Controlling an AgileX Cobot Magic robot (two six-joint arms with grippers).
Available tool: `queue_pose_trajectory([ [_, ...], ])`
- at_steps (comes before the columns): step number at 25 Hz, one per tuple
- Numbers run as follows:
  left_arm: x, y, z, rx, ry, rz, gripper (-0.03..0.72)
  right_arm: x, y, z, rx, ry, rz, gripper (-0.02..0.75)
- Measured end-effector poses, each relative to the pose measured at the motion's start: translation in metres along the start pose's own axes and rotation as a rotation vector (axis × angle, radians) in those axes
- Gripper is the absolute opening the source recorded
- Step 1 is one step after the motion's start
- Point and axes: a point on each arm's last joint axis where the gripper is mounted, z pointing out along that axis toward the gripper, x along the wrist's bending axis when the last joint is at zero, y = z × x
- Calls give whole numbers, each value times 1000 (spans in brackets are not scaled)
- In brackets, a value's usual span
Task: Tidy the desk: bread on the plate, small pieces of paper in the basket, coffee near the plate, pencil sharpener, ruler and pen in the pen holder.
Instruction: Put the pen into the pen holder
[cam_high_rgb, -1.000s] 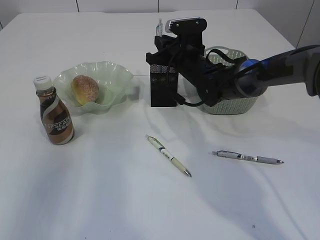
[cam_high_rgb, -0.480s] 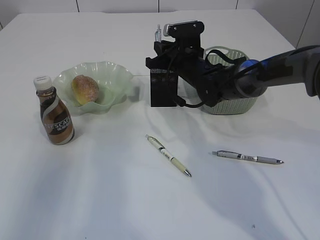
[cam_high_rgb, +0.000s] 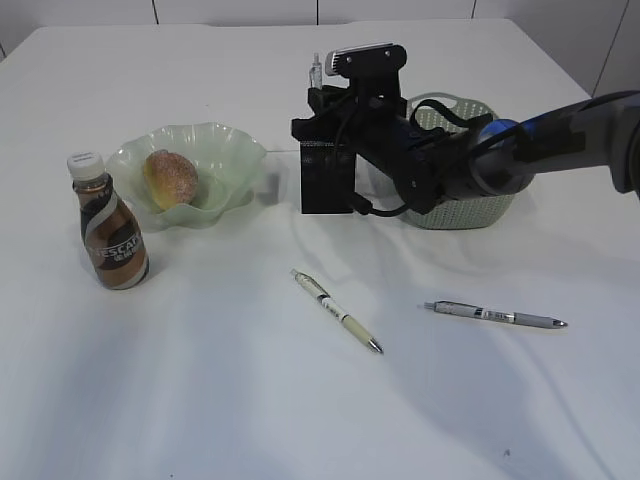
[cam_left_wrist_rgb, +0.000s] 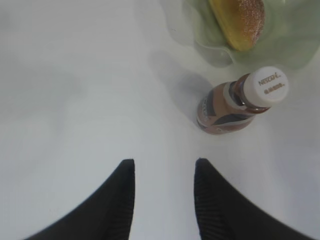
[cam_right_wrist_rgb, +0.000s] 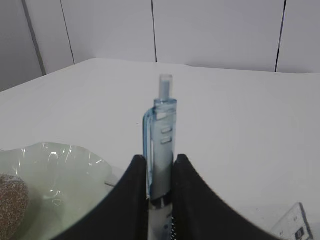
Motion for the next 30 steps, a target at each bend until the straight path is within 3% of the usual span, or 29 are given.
queue_pose_trajectory([
  [6,0,0,0,0,-1,-1,275,0,-1,0,7,1,-2,145],
  [7,0,0,0,0,-1,-1,275,0,-1,0,7,1,-2,209],
  [11,0,0,0,0,-1,-1,275,0,-1,0,7,0,7,331],
  [14,0,0,0,0,-1,-1,275,0,-1,0,7,0,14,365],
  [20,0,0,0,0,-1,-1,275,1,10,-1,-12,4,13,375],
  [24,0,0,0,-2,-3,-2,275,4,48,-8,-81,27,-24,375],
  [30,-1,0,0,-1,-11,-8,275,4,75,-16,-54,19,-36,375],
])
